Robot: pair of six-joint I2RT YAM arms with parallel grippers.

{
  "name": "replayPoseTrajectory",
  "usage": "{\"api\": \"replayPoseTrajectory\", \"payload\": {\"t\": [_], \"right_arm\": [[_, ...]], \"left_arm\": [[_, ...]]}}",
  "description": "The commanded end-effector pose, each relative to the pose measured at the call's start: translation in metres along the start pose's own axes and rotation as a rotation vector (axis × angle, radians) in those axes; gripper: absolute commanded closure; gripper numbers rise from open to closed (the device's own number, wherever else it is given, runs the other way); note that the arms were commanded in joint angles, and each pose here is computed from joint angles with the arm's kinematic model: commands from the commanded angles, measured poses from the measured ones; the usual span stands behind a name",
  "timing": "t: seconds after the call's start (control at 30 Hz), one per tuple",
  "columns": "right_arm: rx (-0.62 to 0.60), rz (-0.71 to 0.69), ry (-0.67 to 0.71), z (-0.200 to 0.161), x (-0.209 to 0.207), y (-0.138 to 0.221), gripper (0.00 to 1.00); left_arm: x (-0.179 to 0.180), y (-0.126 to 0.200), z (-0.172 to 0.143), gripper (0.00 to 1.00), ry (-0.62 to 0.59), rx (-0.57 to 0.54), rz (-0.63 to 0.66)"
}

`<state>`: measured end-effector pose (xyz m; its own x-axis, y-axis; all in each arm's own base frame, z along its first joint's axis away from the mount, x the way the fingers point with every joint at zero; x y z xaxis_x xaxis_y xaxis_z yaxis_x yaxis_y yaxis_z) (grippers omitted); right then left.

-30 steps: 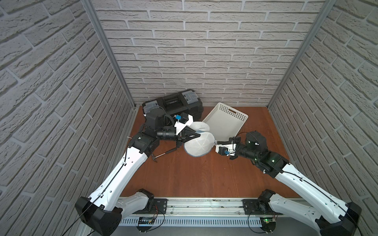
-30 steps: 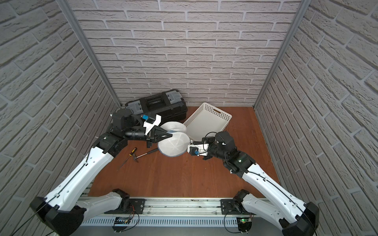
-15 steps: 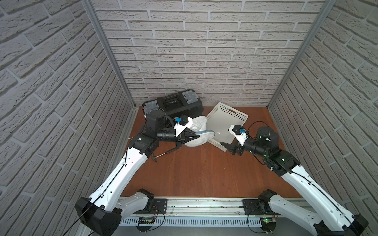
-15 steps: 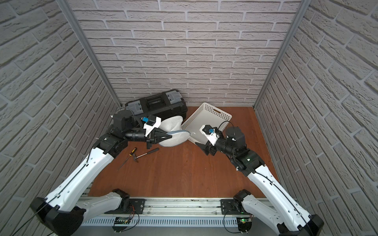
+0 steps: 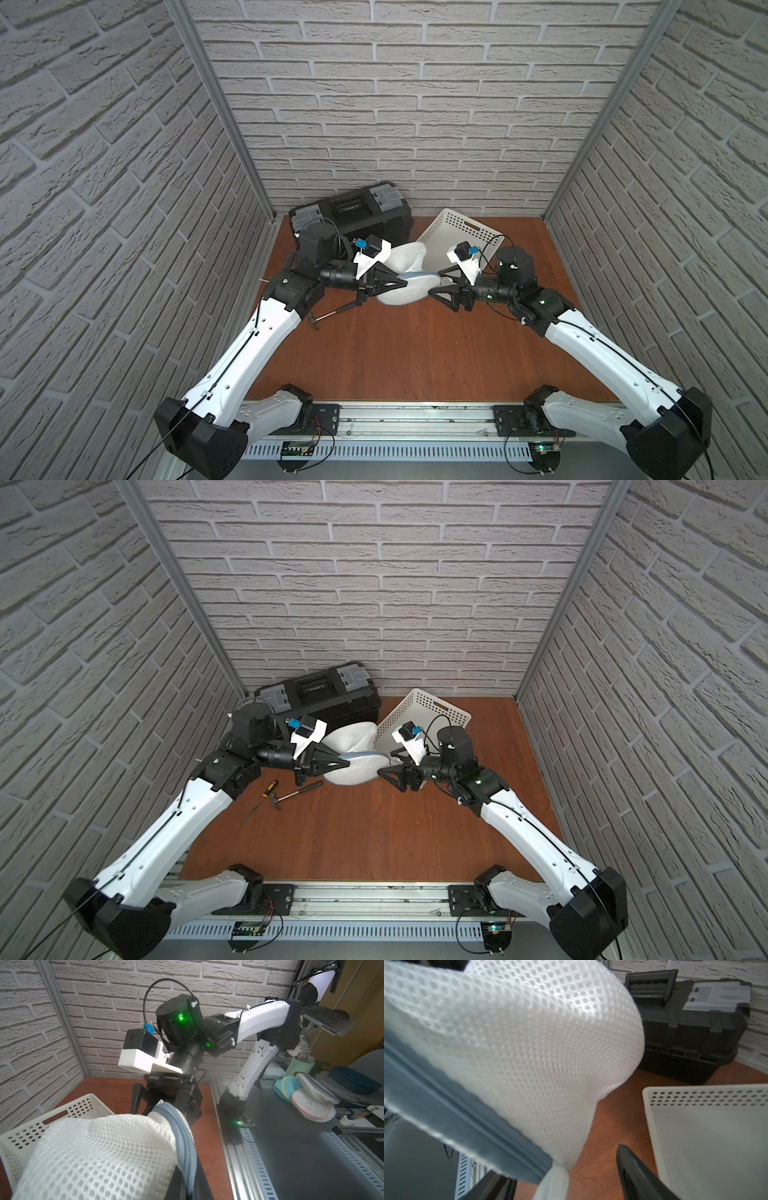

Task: Turn the laundry bag inside out
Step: Place the laundry bag at the center of the board.

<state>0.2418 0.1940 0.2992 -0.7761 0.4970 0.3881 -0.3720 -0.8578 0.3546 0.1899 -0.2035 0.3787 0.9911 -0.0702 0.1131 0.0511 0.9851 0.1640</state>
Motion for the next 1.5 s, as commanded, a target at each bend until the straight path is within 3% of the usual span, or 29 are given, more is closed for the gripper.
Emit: {"api": "replayPoseTrajectory", "payload": {"t": [0.0,0.13,0.23,0.27,0.33,0.4,0.53,0.73,0.9,1.13,1.3,1.47], "right_arm": [[-0.043,0.215,0.088,0.019,0.03,0.006,0.4],[-0.01,0.256,0.09,0.015,0.037,0.008,0.73],[0.008,0.266,0.083,0.013,0.04,0.01,0.92],[0.014,0.265,0.075,0.012,0.04,0.009,0.95],[0.023,0.225,0.03,0.011,0.036,0.006,0.97],[0.045,0.191,-0.046,0.01,0.031,0.0,0.97],[0.126,0.206,-0.189,0.006,0.035,-0.026,0.97],[0.273,0.329,-0.281,-0.007,0.063,-0.081,0.97],[0.459,0.418,-0.476,-0.022,0.069,-0.136,0.97],[0.459,0.539,-0.633,-0.023,0.071,-0.193,0.97],[0.555,0.424,-0.699,-0.057,0.047,-0.216,0.9],[0.556,0.277,-0.715,-0.071,0.009,-0.199,0.85]], "left_arm": [[-0.002,0.003,0.01,1.0,-0.033,-0.026,-0.028],[0.001,0.002,0.006,1.0,-0.029,-0.011,-0.01],[0.005,0.003,0.003,1.0,-0.039,0.015,0.032],[0.006,0.004,0.002,0.93,-0.041,0.027,0.053],[0.01,0.005,0.0,0.57,-0.042,0.054,0.108],[0.014,0.01,0.001,0.3,-0.04,0.071,0.182],[0.026,0.032,0.014,0.04,-0.13,0.078,0.473],[0.03,0.093,0.046,0.02,-0.314,-0.006,1.059],[0.027,0.127,0.06,0.02,-0.272,0.021,1.305],[0.033,0.137,0.035,0.02,-0.117,0.053,1.426],[0.037,0.137,0.021,0.02,-0.031,0.082,1.445],[0.042,0.134,0.013,0.02,0.001,0.124,1.439]]}}
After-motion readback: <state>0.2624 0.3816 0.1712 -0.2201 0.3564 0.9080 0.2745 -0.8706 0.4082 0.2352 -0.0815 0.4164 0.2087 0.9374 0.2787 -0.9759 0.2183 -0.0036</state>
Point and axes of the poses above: each gripper's point midway between its finger pads, its own y axis back along the fingers, its own x axis along the line the jaws close on, z = x × y, the point moved 6 cm from there along y, back along the fingers, and after that the axes turned 9 degrees about -y, right-handed, at the moved point
